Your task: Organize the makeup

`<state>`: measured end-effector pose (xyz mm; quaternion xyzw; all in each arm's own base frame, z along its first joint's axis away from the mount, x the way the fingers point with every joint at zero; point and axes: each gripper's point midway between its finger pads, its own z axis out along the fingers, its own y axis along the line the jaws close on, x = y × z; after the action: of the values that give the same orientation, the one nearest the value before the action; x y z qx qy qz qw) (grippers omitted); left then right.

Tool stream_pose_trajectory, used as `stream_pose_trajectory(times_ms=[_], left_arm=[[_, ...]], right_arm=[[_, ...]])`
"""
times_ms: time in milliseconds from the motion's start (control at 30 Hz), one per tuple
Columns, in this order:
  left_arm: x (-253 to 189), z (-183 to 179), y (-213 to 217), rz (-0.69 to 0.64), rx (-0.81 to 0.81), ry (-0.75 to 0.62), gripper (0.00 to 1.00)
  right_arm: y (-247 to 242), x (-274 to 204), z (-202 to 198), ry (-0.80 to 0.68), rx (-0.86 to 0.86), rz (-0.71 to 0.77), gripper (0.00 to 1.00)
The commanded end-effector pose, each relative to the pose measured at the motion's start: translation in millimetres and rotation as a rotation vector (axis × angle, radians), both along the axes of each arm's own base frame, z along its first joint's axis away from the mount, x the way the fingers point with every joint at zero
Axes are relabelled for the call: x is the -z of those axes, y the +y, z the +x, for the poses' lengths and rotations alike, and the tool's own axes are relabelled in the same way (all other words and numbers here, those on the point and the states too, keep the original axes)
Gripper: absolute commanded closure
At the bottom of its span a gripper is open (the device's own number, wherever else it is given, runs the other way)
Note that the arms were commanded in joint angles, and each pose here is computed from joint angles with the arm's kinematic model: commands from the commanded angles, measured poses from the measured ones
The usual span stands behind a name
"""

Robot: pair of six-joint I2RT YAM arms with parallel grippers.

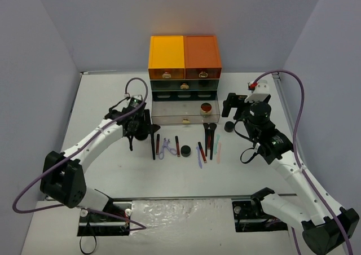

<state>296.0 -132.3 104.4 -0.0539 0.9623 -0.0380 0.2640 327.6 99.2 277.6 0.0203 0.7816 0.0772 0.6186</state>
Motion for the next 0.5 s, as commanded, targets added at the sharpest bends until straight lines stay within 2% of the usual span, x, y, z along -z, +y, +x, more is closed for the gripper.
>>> stream_pose_trajectory(times_ms=[0, 100, 267, 467], left_arm=[[-89.2, 49.6, -33.7, -0.103, 0.026, -0.223, 0.88], [-117.1, 79.7, -56.3, -0.120, 0.055, -0.293, 0.86], [-128.1, 119.0, -98.6, -0.116, 0.125, -0.347, 0.85], [-103.9, 155.3, -129.5, -0.039, 0.179, -0.357, 0.86]], right_arm=[[-3.4, -33.7, -1.7, -0.106, 0.000, 0.027, 0.00], [-3.3, -35.4, -4.6, -0.110, -0.009, 0.027, 0.00], [-4.8, -38.2, -11.3, -0.117, -0.020, 0.025, 0.00], [-6.8, -36.0, -20.7, -0.107, -0.034, 0.018, 0.00]])
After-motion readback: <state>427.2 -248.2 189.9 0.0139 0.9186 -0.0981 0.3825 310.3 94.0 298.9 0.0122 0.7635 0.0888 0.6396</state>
